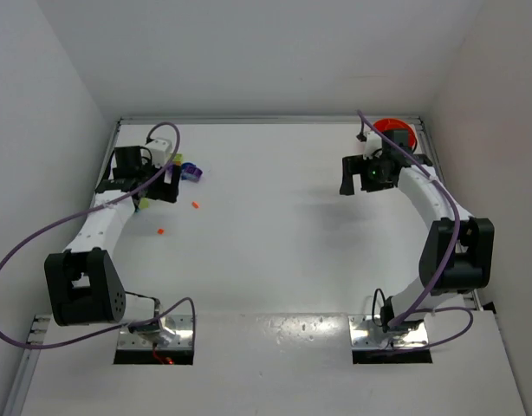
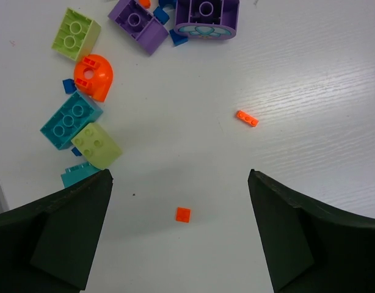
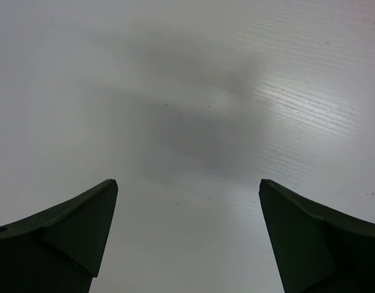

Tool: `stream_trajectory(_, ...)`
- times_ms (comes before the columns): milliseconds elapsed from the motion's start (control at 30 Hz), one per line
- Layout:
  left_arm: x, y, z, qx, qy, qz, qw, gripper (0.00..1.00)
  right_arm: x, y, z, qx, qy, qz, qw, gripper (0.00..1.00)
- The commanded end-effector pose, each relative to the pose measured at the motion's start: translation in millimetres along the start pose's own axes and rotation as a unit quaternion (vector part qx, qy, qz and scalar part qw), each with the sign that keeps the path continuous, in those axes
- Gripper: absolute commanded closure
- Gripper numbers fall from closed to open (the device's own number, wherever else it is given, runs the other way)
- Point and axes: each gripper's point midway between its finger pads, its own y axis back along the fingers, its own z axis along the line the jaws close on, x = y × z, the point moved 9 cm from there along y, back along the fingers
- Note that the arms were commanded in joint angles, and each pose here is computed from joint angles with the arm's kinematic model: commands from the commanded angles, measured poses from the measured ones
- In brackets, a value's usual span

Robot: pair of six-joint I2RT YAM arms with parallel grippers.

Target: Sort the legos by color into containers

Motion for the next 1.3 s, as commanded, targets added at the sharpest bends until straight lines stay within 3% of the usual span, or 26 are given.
stream_trajectory(0,-6,3,-3,0.013,-0.017,-0.022,1.000,0.00,-5,5,2,-0.008,0.005,-0.023,1.000,0.00)
stream_trajectory(167,-27,2,-6,0.064,-0.037,-0.044,0.996,0.00,-1,3,1,0.003,0.003,-0.036,0.999,0.00)
stream_trajectory(367,-52,1,-3,0.114,-0.167,-0.078,0.976,0.00,2,6,6,-0.023,0.025,-0.049,0.998,0.00)
stream_trajectory(433,-73,1,6,0.125,-0.253,-0.086,0.955,0.00,3,6,8,-0.037,0.030,-0.047,0.998,0.00)
stream_trajectory(500,-77,-7,7,0.150,-0.288,-0.073,0.943,0.00,3,6,11,-0.054,0.031,-0.049,0.997,0.00)
stream_trajectory(533,-92,-6,11,0.150,-0.326,-0.089,0.929,0.06,2,4,10,-0.061,0.035,-0.040,0.997,0.00)
stream_trajectory(667,-104,-29,21,0.197,-0.372,-0.100,0.902,0.09,2,-6,10,-0.087,0.035,-0.009,0.996,0.00)
stream_trajectory(833,-101,-63,26,0.248,-0.450,-0.121,0.849,0.10,2,-10,11,-0.109,0.036,0.006,0.993,0.00)
stream_trajectory(867,-102,-67,26,0.251,-0.478,-0.134,0.831,0.10,4,-13,12,-0.116,0.034,0.010,0.993,0.00)
stream_trajectory(1000,-106,-93,30,0.260,-0.505,-0.146,0.810,0.10,5,-18,10,-0.118,0.029,0.021,0.992,0.00)
stream_trajectory(1267,-116,-144,46,0.302,-0.518,-0.132,0.790,0.17,13,-31,9,-0.139,0.025,0.054,0.989,0.00)
